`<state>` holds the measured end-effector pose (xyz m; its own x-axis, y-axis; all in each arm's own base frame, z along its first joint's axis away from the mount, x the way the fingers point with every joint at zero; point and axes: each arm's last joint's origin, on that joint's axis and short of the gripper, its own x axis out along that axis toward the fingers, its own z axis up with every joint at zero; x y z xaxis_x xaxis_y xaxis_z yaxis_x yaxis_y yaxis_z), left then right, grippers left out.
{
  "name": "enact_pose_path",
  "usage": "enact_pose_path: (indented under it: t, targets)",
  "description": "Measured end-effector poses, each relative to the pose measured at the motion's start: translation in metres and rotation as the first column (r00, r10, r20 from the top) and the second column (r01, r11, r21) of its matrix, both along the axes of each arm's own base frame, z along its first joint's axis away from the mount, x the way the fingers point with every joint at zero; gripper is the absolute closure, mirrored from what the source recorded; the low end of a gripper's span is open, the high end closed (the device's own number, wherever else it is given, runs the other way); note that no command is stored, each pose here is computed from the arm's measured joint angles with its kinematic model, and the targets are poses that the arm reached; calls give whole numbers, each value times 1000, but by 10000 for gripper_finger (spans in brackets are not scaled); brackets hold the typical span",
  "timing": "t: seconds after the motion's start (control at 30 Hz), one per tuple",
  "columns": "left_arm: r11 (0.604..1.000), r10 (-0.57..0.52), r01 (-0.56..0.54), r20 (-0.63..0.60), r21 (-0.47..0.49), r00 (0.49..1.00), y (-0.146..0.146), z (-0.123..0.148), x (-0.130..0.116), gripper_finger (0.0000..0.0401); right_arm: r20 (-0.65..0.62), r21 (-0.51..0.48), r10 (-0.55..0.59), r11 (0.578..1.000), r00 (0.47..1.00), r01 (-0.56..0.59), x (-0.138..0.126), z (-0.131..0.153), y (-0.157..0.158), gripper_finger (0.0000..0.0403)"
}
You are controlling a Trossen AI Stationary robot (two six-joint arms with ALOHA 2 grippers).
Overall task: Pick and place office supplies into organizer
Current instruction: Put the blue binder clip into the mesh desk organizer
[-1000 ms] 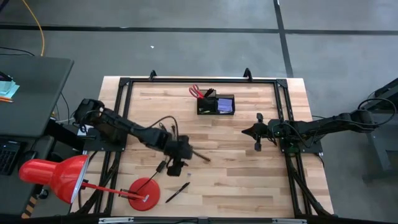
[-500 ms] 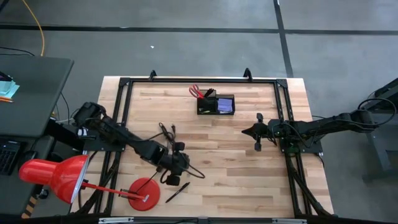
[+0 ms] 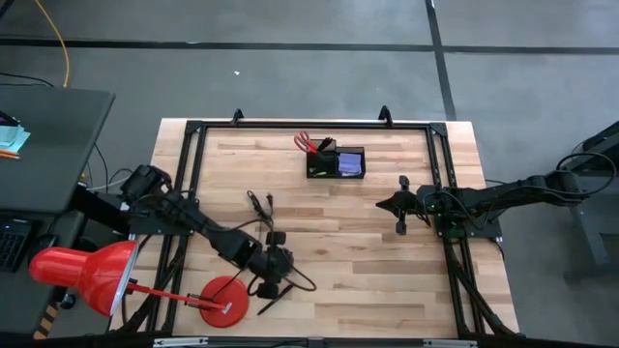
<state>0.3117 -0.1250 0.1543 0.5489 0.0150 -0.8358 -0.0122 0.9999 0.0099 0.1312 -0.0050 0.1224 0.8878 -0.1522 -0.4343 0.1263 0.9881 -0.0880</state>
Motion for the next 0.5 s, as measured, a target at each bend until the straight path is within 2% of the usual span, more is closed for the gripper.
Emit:
enact_pose_path:
  t: [0.13, 0.5]
  targets:
    - [999, 12, -15, 55, 49, 998, -7, 2, -1, 261, 1, 0, 0, 1000, 1000, 0, 0, 0, 0, 402]
    - [997, -11, 8, 29, 83, 1000, -8, -12, 3, 261, 0, 0, 0, 1000, 1000, 0, 0, 0, 0, 402]
